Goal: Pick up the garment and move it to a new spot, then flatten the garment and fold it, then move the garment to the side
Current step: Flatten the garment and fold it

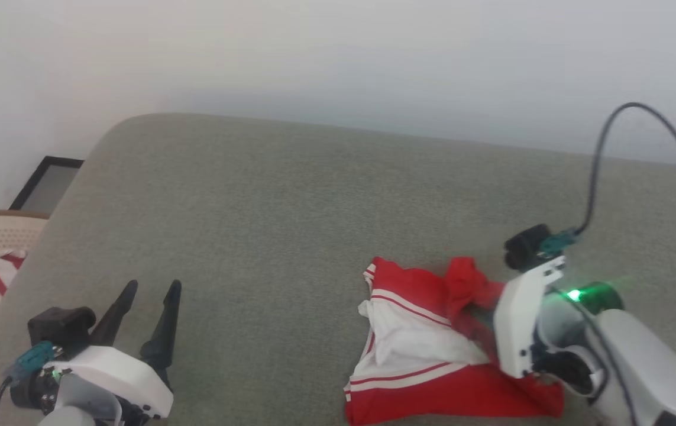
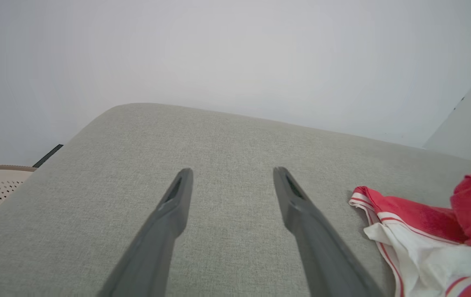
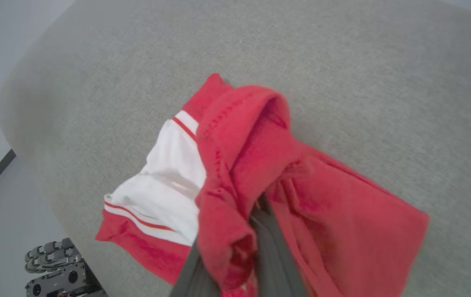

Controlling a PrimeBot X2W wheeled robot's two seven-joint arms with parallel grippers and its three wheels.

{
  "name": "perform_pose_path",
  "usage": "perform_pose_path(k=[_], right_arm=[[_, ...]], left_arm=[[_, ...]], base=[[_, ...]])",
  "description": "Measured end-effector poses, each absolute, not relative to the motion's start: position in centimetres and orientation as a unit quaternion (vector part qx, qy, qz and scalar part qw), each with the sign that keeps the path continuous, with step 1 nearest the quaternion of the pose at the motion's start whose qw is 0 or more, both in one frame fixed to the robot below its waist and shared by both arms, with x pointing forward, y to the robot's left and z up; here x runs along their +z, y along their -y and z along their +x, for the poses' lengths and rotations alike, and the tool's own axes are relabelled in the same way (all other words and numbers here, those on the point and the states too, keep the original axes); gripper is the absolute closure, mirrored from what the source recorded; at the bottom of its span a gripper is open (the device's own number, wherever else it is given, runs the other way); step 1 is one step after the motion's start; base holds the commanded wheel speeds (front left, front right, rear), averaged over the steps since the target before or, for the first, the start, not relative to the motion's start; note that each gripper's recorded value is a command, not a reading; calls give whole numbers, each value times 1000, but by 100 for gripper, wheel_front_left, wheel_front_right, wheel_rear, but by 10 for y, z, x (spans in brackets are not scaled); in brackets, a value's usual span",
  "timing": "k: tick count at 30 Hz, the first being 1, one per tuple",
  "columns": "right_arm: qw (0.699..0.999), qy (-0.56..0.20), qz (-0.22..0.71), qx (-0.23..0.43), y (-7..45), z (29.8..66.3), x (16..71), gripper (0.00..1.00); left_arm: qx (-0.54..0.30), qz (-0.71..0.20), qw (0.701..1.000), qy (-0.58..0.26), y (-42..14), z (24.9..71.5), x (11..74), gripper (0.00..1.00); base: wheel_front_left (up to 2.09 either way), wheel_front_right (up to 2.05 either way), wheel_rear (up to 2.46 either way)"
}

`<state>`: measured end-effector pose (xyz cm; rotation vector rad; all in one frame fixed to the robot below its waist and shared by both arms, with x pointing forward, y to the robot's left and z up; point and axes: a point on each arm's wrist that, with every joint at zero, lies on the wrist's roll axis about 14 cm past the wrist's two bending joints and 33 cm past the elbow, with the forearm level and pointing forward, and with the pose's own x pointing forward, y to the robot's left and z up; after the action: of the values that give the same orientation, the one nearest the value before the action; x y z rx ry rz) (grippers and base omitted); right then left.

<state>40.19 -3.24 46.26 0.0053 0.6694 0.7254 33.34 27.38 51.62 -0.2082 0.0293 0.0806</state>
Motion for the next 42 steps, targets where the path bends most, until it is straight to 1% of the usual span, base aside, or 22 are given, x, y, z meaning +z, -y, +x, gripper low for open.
perform_pose_path(k=[3, 8, 9, 10, 11, 12, 13, 14, 20, 26, 32, 36, 42], right_arm=[[869, -326, -9, 373, 5, 396, 455, 100], [862, -337, -14, 379, -13, 395, 441, 100], [862, -338, -14, 379, -15, 394, 439, 97], [860, -341, -16, 380, -18, 393, 436, 82], [858, -344, -18, 381, -19, 392, 433, 75], [857, -345, -18, 383, -22, 391, 432, 64], [858, -341, -14, 384, -24, 392, 434, 24], [858, -340, -8, 384, -25, 392, 435, 0], [863, -326, -8, 385, -24, 396, 442, 0], [881, -289, 2, 375, -8, 407, 462, 0], [907, -245, 3, 342, 27, 425, 481, 0], [931, -205, 10, 302, 63, 437, 496, 0], [957, -164, 27, 236, 118, 442, 509, 0]], left_arm=[[44, -104, 994, -12, -276, 330, 518, 0], [46, -104, 993, -12, -278, 329, 518, 0], [46, -105, 993, -14, -278, 329, 517, 0], [46, -105, 993, -14, -278, 329, 517, 0], [47, -105, 993, -14, -278, 329, 517, 0], [47, -105, 993, -13, -278, 330, 518, 0], [47, -104, 993, -12, -279, 330, 519, 0], [46, -105, 993, -12, -279, 331, 518, 0], [45, -108, 993, -7, -279, 335, 521, 0], [37, -106, 994, -9, -275, 338, 519, 0], [27, -102, 994, -6, -271, 345, 521, 0], [20, -101, 995, -9, -266, 348, 519, 0], [6, -100, 995, -13, -257, 355, 517, 0]], base=[[0, 0, 0], [0, 0, 0], [0, 0, 0], [0, 0, 0], [0, 0, 0], [0, 0, 0], [0, 0, 0], [0, 0, 0], [0, 0, 0], [0, 0, 0], [0, 0, 0], [0, 0, 0], [0, 0, 0]])
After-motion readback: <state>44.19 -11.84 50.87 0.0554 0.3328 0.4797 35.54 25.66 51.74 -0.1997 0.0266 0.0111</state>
